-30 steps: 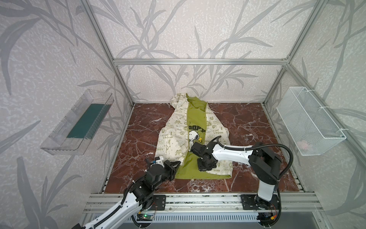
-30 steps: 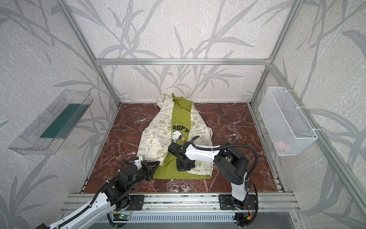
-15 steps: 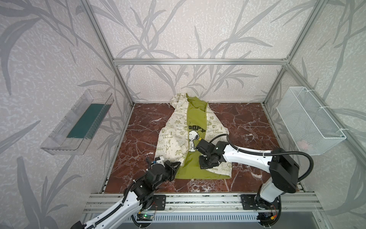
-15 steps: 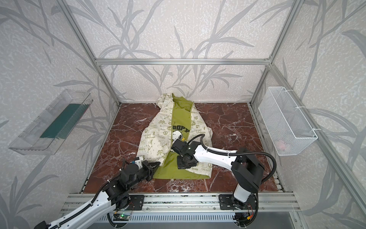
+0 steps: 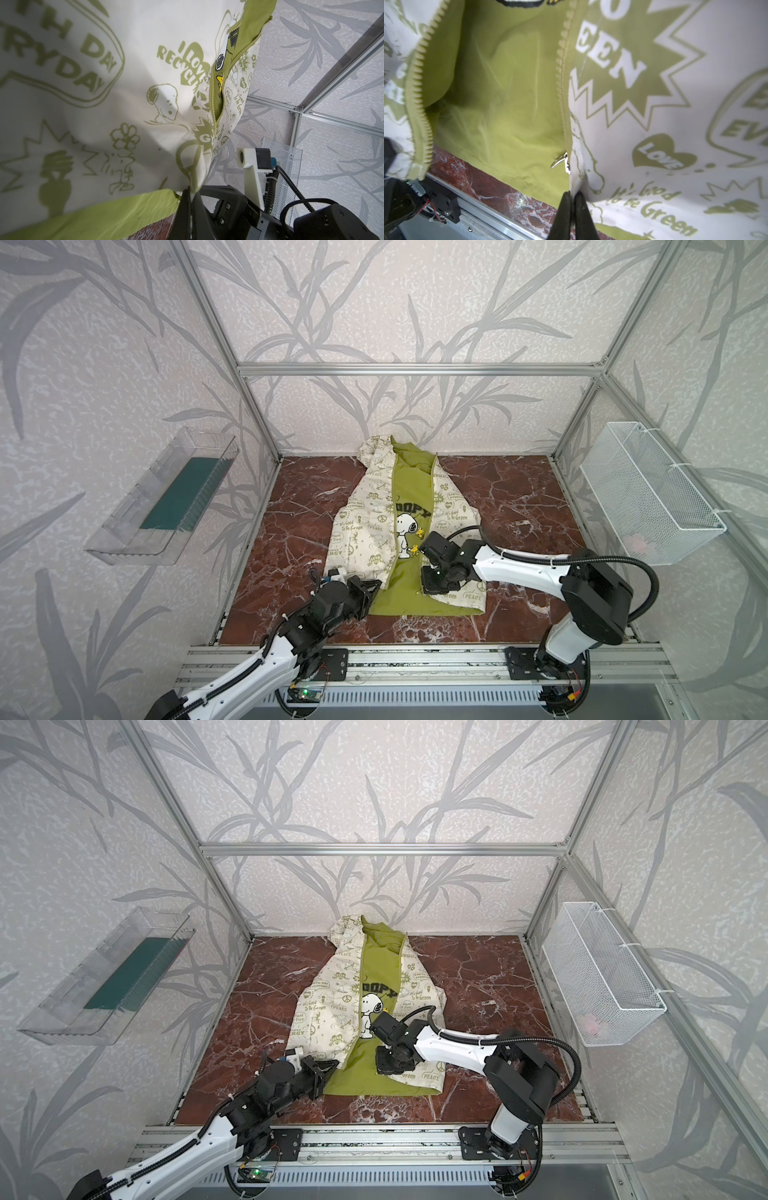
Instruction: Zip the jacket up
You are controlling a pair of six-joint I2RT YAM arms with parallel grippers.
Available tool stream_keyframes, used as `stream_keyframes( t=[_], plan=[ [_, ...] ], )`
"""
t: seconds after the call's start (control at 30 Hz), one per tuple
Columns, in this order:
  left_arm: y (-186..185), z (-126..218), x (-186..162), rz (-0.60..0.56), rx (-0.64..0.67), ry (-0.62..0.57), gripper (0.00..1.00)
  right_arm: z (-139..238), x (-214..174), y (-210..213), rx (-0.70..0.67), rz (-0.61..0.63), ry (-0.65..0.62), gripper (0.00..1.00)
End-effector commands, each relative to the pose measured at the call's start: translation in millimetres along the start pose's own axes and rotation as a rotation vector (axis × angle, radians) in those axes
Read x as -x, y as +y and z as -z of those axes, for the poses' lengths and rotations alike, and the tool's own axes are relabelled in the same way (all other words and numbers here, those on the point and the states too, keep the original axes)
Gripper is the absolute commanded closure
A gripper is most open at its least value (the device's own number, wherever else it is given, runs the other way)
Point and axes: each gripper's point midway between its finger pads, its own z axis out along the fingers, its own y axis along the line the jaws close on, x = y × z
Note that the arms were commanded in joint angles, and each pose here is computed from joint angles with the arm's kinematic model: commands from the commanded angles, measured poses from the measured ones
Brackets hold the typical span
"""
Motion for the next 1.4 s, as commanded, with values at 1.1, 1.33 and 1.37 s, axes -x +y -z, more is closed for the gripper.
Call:
stream_keyframes(
  t=[1.1, 1.33, 1.37],
  plan=[
    [-12.2, 4.5, -2.0, 0.001, -0.034, 0.004, 1.00, -17.5, 1.4, -8.5, -0.305, 0.096, 0.050, 0.71],
    [-11.9, 4.5, -1.5, 0.001, -0.033, 0.002, 1.00, -24.2, 1.5, -4.7, -0.308, 0.118, 0.070, 0.68],
    [-11.9, 4.5, -1.5, 0.002, -0.032, 0.002, 1.00, -25.5, 1.3, -1.9, -0.290, 0.123, 0.071, 0.68]
  ],
)
